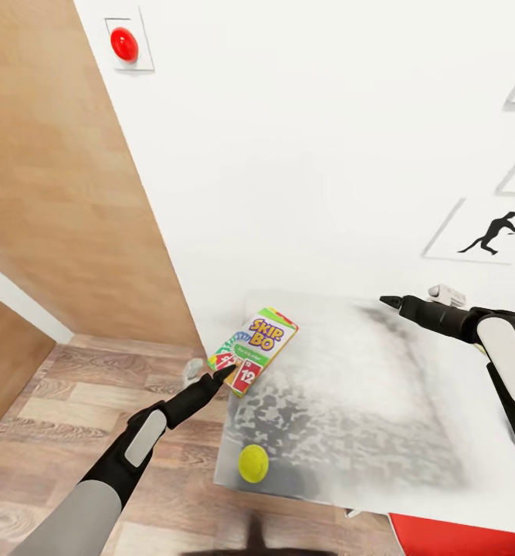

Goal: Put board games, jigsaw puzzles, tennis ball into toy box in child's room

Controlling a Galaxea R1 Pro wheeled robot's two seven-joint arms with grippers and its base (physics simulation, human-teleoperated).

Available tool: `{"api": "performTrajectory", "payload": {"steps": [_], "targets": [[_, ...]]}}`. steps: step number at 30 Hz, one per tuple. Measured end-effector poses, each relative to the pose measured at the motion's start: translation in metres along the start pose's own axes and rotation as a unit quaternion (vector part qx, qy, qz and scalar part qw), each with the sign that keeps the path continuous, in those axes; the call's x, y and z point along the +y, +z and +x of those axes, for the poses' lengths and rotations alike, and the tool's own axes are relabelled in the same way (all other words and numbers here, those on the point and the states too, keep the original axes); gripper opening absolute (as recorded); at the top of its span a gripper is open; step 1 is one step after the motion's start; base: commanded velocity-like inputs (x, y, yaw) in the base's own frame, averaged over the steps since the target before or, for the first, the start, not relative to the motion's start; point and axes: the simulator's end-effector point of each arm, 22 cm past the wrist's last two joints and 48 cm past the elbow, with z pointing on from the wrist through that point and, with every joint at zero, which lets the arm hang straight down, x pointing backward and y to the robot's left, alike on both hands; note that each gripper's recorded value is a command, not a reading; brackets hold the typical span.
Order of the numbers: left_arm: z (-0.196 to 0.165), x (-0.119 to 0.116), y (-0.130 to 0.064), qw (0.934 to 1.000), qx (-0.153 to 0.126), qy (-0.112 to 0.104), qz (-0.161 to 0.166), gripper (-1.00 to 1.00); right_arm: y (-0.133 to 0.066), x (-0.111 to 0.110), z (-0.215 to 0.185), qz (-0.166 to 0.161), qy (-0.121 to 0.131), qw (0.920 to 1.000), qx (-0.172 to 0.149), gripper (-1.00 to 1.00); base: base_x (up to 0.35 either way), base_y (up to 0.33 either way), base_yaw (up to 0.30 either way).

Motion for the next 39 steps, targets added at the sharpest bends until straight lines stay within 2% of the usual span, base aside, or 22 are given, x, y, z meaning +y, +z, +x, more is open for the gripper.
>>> {"api": "performTrajectory", "payload": {"steps": [30, 31, 39], "targets": [[-0.0011, -0.0001, -0.0001, 1.0, 0.0, 0.001, 0.0, 1.0, 0.0001, 0.0001, 0.0001, 0.0, 0.0, 1.0, 0.0, 1.0, 0.0, 0.0, -0.017], [-0.0011, -0.0001, -0.0001, 1.0, 0.0, 0.001, 0.0, -1.0, 0.0001, 0.0001, 0.0001, 0.0, 0.0, 1.0, 0.0, 1.0, 0.0, 0.0, 0.0], [-0.0017, -0.0014, -0.0002, 1.0, -0.001, -0.002, 0.002, -1.0, -0.0002, 0.0001, 0.0, 0.0, 0.0, 1.0, 0.0, 1.0, 0.0, 0.0, 0.0]]}}
